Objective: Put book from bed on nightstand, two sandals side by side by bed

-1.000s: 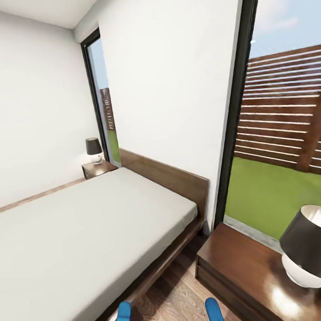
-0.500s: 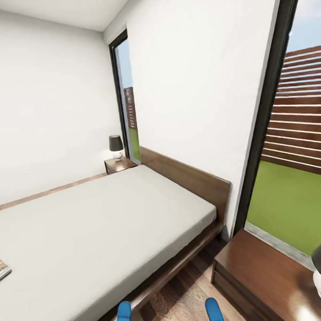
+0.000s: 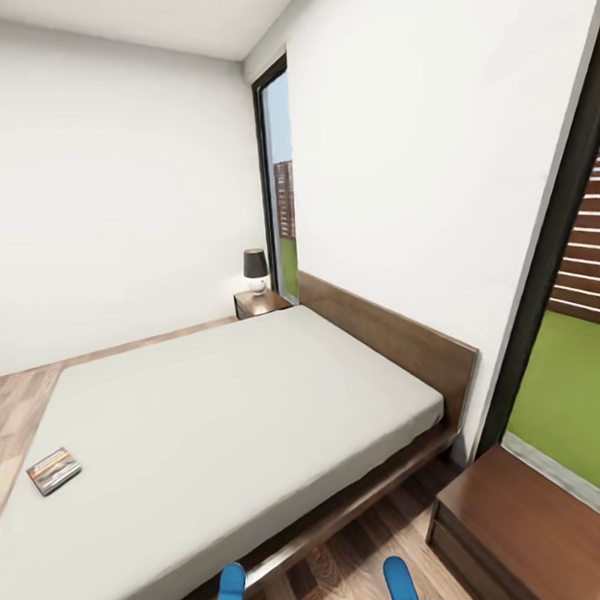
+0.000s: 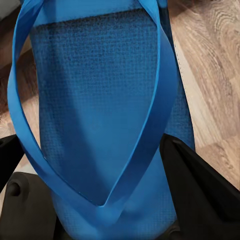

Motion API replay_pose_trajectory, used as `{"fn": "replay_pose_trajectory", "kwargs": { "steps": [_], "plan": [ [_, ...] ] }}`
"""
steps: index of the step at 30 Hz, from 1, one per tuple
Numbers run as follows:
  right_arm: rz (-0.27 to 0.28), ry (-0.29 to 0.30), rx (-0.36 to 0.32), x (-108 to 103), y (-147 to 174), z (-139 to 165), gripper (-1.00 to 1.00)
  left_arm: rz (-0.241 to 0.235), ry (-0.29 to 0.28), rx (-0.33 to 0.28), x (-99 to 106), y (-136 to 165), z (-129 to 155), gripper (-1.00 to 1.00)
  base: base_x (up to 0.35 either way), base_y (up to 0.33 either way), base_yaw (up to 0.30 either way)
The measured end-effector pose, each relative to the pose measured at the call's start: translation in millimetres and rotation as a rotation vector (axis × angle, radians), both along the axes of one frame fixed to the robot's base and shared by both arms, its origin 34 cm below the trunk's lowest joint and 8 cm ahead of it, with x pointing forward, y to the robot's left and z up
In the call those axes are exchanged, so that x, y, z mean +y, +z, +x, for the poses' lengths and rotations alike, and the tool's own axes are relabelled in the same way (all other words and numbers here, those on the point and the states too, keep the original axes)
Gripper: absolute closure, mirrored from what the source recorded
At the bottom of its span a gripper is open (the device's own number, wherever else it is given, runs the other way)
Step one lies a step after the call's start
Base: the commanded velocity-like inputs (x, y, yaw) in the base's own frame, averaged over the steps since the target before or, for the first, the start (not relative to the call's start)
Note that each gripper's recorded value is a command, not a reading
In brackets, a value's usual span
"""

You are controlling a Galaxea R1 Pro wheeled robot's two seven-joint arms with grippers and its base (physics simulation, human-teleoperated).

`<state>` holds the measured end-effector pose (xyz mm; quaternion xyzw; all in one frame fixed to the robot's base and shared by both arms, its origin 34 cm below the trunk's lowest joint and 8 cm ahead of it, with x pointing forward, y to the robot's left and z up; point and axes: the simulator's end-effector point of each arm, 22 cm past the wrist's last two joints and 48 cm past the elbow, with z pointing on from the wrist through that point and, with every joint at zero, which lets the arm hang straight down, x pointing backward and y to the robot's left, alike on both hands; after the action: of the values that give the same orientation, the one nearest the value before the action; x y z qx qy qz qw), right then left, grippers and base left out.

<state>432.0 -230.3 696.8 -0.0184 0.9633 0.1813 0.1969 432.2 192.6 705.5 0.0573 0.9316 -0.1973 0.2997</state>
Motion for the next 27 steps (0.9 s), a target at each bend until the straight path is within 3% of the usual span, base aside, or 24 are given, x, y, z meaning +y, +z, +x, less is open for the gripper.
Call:
{"fn": "replay_pose_trajectory", "kwargs": {
  "steps": [27],
  "plan": [
    [0.001,0.000,0.000,0.1,0.0,0.0,1.00,0.000,0.000,0.000,0.0,-0.1,0.0,1.00,0.000,0.000,0.293]
  ]
}}
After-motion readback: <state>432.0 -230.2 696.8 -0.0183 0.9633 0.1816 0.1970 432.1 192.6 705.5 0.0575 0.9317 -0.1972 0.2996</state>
